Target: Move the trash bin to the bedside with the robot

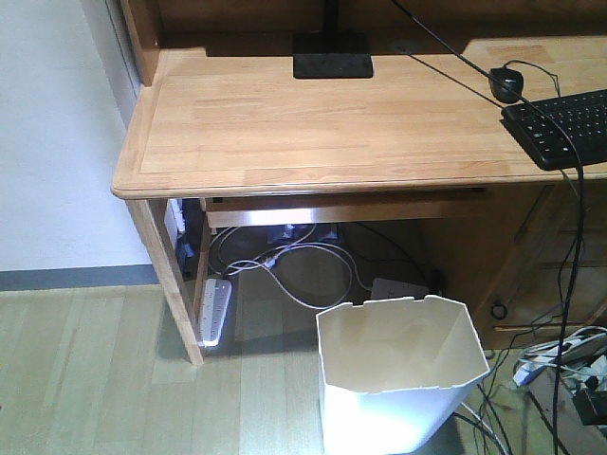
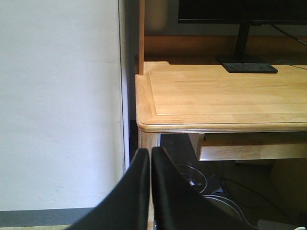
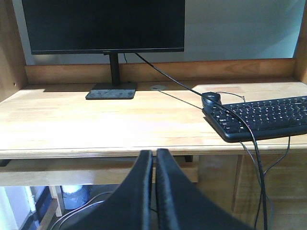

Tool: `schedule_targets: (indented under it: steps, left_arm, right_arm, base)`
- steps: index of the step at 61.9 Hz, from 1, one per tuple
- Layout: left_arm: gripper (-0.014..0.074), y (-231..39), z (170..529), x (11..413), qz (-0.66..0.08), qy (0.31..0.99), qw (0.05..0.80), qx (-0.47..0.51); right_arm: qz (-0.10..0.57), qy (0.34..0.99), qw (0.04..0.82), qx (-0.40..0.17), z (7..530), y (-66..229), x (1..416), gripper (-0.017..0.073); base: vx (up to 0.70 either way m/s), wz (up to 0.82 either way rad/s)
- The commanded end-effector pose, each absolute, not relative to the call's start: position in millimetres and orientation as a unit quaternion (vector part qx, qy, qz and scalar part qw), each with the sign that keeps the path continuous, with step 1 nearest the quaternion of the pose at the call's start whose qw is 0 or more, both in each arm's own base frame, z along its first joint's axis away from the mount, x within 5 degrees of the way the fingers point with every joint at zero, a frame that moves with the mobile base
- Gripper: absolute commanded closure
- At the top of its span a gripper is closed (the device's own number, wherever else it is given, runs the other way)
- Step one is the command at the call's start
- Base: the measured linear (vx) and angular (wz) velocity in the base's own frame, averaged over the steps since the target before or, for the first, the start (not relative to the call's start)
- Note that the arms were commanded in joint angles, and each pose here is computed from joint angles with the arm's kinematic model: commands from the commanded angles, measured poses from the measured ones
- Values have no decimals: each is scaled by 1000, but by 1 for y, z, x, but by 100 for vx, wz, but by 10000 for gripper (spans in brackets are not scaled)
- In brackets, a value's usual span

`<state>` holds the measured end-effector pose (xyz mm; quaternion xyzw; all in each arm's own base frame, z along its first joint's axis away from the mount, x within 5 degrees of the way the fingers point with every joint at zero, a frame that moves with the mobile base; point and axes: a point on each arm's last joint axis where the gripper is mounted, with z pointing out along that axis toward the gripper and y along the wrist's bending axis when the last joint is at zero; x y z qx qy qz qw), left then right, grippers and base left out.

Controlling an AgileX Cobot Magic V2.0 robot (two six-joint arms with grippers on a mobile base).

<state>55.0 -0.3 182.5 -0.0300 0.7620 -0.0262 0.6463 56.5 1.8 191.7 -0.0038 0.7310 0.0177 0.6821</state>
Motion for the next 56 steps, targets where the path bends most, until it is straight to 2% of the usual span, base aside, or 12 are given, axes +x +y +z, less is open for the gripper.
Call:
schedule_targets:
  steps: [1, 17, 29, 37, 48, 56]
  left_arm:
    - [599, 0, 180, 56, -32, 745, 665, -33]
    - [599, 0, 180, 56, -32, 745, 665, -33]
    - [599, 0, 180, 56, -32, 745, 665, -33]
    - [599, 0, 180, 56, -32, 745, 665, -33]
    - [599, 0, 180, 56, -32, 745, 665, -33]
    - [599, 0, 180, 56, -32, 745, 665, -33]
  right_arm:
    - [11, 708, 706, -6, 193, 1, 57, 563]
    - [9, 701, 714, -8, 194, 1, 57, 564]
    - [12, 622, 783, -6, 217, 1, 54, 564]
    - [10, 609, 793, -7, 236, 1, 52, 564]
    - [9, 633, 774, -8, 265, 2, 65, 564]
    - [9, 693, 721, -8, 280, 2, 90, 564]
  base:
    - [0, 0]
    - [0, 0]
    - [0, 0]
    - [0, 0]
    - [0, 0]
    - [0, 0]
